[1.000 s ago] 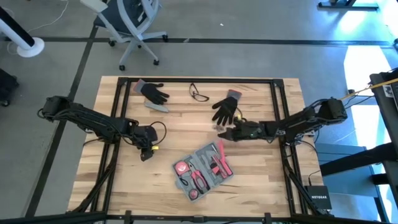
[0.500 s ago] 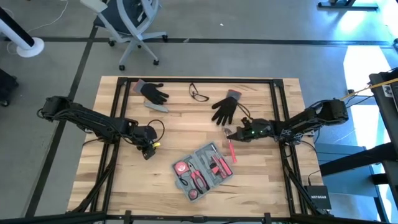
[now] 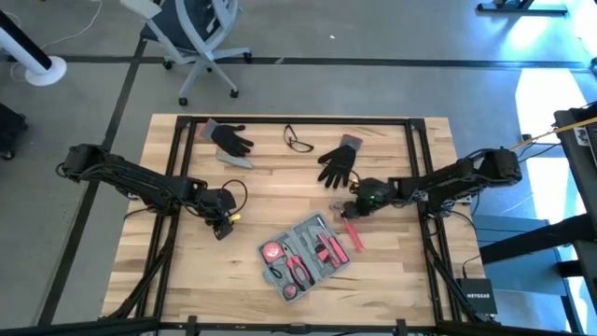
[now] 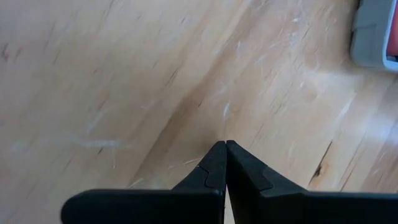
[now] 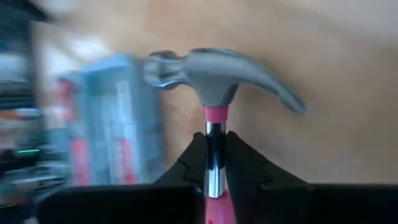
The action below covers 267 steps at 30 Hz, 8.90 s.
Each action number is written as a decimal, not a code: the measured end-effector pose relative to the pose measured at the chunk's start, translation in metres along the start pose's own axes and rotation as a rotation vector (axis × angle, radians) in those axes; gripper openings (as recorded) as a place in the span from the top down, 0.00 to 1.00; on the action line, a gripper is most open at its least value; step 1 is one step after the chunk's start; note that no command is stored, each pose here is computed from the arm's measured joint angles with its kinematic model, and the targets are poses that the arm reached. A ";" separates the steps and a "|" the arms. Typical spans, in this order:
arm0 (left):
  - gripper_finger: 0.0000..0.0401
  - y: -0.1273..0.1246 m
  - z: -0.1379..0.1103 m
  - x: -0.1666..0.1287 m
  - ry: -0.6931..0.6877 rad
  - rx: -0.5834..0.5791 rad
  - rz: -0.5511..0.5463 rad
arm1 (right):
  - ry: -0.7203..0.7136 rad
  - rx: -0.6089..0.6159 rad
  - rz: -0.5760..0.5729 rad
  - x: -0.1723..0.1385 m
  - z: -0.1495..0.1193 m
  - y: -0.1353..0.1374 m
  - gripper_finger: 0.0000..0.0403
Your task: Prefit tool cases
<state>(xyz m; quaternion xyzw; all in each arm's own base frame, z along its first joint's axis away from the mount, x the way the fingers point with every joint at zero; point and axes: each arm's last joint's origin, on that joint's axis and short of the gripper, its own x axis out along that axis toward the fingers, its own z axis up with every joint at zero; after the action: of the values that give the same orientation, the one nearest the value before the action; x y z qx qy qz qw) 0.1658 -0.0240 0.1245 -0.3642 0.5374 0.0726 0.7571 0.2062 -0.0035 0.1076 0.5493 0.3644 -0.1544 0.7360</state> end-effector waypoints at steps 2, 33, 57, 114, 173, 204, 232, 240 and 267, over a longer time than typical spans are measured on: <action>1.00 0.000 0.000 0.000 0.000 0.006 0.000 | -0.015 -0.057 -0.086 -0.001 0.006 0.011 0.87; 1.00 0.000 0.000 0.000 -0.018 0.109 0.019 | 0.228 -0.209 -0.596 -0.034 -0.021 0.059 0.53; 1.00 0.000 0.000 0.000 -0.010 0.050 0.010 | 0.159 -0.126 -0.743 0.013 -0.049 0.037 0.68; 1.00 0.003 0.005 -0.067 -0.456 0.130 -0.093 | 0.107 -0.392 -0.647 0.042 0.062 0.125 0.48; 1.00 0.012 -0.002 -0.063 -0.377 0.148 0.014 | 0.320 -0.336 -0.808 0.065 0.039 0.118 0.70; 1.00 0.028 -0.013 -0.043 -0.331 0.168 0.060 | 0.319 -0.274 -0.549 0.051 -0.086 0.212 0.64; 1.00 0.041 -0.023 -0.029 -0.280 0.034 0.070 | 0.277 -0.273 -0.740 0.085 -0.069 0.185 0.64; 1.00 0.041 -0.023 -0.029 -0.273 0.029 0.061 | 0.277 -0.305 -0.739 0.077 -0.067 0.188 0.64; 1.00 0.041 -0.023 -0.029 -0.273 0.002 0.056 | 0.264 -0.316 -0.742 0.089 -0.068 0.184 0.96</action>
<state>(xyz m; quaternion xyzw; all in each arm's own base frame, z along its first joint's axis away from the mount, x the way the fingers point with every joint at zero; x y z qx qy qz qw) 0.1159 -0.0007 0.1267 -0.3349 0.4395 0.1421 0.8213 0.3582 0.1389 0.1641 0.2763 0.6478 -0.2794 0.6527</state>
